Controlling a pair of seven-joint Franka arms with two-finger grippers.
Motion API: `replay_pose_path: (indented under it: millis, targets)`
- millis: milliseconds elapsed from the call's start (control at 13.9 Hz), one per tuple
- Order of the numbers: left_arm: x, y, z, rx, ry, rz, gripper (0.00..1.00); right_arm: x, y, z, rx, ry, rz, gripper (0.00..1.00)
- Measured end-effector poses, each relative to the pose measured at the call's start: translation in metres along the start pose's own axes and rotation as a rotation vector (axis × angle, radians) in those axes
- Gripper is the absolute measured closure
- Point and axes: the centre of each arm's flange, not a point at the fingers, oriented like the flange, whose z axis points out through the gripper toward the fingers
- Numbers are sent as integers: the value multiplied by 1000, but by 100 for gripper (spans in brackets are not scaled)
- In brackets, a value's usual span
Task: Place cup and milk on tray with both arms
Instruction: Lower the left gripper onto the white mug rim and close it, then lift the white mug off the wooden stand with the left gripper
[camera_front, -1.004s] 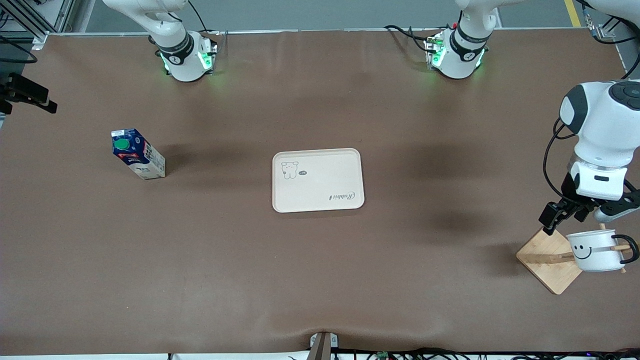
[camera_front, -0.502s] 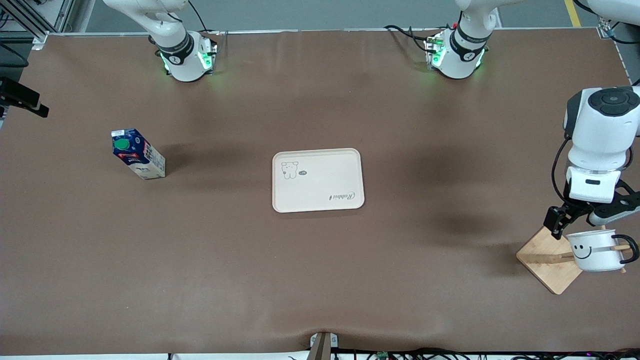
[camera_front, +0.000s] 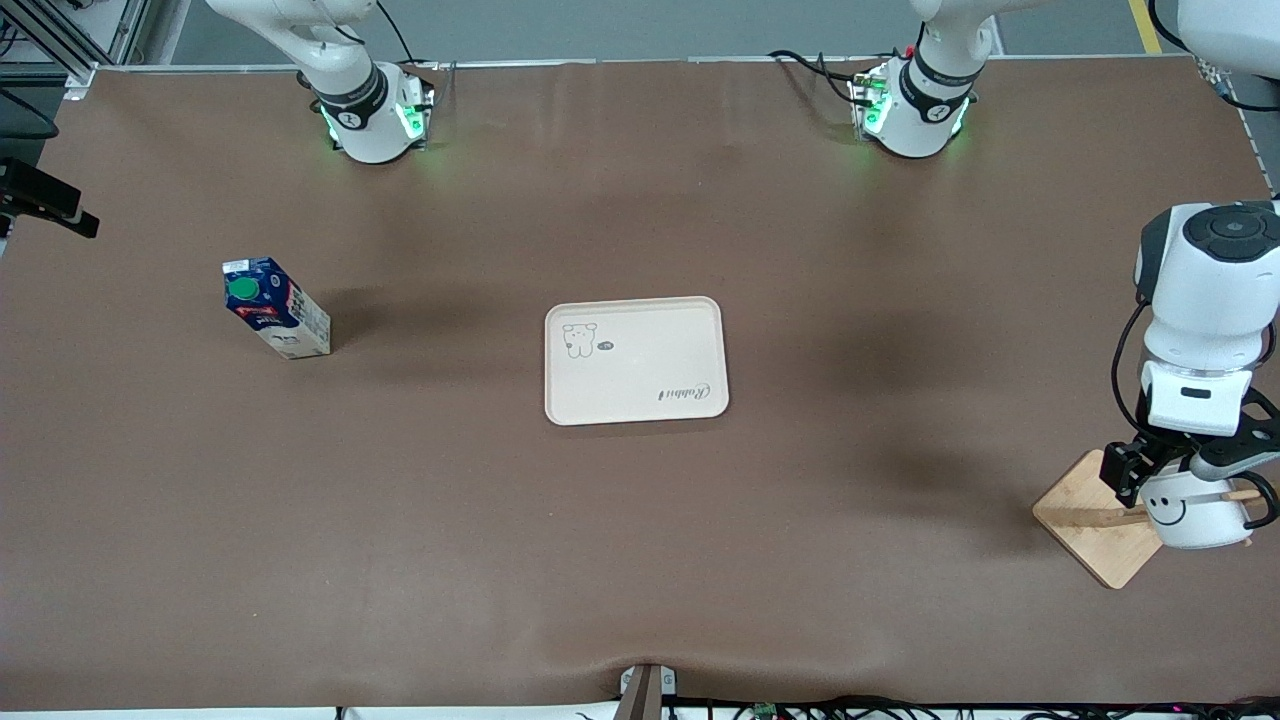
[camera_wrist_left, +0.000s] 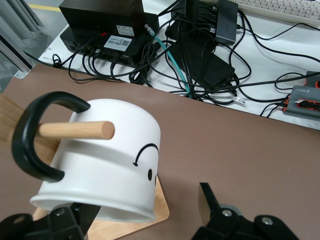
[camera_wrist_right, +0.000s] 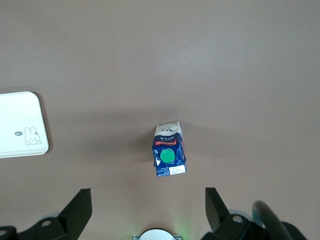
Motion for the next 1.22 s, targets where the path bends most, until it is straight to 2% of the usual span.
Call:
replay_pose_path:
  millis: [143,215,502,574,717,932,1219]
  targets:
    - [-1,1,5,-1,-5,2,27,0,0,0,0,0,-1,0]
    - [-3,2,7,-1,-9,3,28,0,0,0,0,0,0,0]
    - [-7,6,13,-3,-19,11,68,0,3,0,0,0,5,0]
    - [-7,7,14,-4,-19,13,69,0,3,0,0,0,5,0]
    - [-7,9,13,2,-11,37,86,2,3,3,0,-5,6,0]
    - [-7,11,12,15,6,82,91,4,4,6,1,-11,7,0]
    - [-7,15,11,12,10,94,91,4,4,6,1,-11,7,0]
